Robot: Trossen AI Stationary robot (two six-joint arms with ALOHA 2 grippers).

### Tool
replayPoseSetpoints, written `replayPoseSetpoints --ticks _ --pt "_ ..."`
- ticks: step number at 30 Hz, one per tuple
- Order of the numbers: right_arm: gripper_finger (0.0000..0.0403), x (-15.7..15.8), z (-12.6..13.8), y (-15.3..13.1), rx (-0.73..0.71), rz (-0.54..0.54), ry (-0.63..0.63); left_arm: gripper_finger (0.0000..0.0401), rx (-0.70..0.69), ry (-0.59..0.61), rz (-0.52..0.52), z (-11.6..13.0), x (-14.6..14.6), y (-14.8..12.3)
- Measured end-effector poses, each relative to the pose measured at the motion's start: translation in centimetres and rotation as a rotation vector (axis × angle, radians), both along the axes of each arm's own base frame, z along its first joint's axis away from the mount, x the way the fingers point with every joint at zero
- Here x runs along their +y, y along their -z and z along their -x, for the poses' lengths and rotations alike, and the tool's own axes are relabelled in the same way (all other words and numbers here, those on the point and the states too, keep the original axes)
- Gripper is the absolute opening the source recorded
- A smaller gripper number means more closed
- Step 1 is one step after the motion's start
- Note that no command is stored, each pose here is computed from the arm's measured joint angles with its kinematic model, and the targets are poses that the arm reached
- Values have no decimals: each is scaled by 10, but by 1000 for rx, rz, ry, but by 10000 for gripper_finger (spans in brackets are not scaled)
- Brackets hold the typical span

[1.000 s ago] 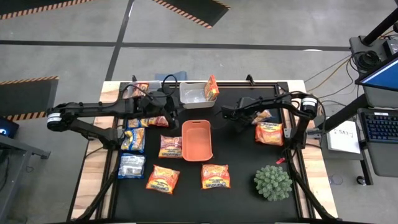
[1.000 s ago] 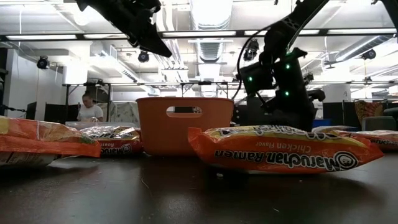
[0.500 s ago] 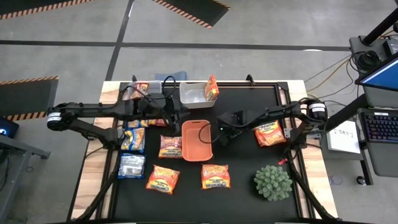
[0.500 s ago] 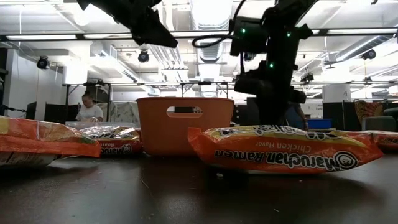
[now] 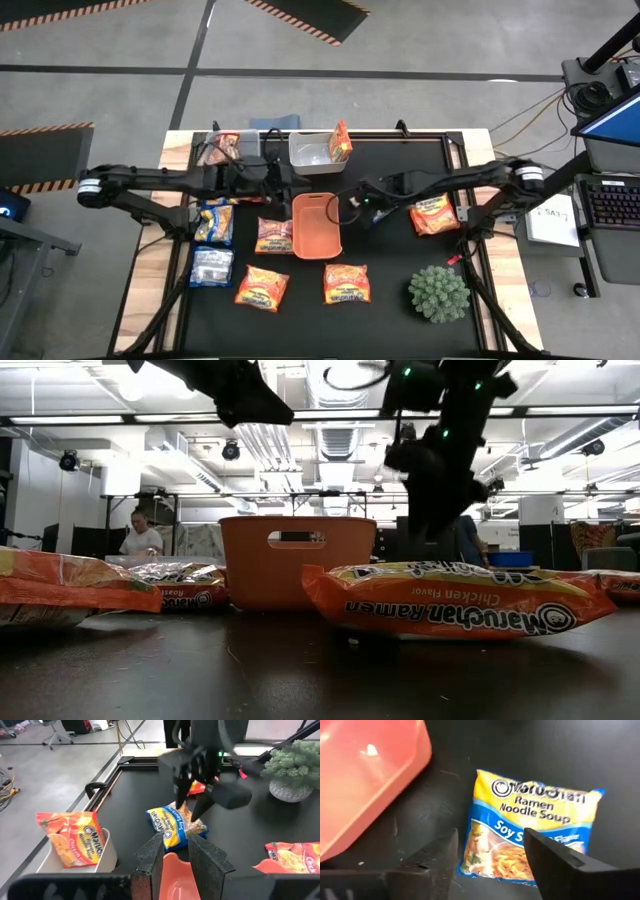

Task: Sort Maruchan noodles
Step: Put the blue bag into the orange bin

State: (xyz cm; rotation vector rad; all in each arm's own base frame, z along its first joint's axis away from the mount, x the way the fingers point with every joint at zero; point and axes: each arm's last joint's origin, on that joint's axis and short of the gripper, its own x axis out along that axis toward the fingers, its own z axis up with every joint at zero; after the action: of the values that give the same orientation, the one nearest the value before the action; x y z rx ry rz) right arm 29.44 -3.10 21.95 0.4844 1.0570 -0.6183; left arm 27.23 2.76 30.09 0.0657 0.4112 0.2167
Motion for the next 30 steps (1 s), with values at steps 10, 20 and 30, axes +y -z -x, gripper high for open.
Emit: replayPoseSetpoints --ticks 10,20,30 --pt "261 -3 52 -18 -161 70 18 75 -30 52 26 -43 -3 27" --pt "263 -14 91 13 -333 29 127 75 41 65 39 -90 0 51" --pt "263 -17 104 23 -318 25 172 75 117 72 44 -128 0 83"
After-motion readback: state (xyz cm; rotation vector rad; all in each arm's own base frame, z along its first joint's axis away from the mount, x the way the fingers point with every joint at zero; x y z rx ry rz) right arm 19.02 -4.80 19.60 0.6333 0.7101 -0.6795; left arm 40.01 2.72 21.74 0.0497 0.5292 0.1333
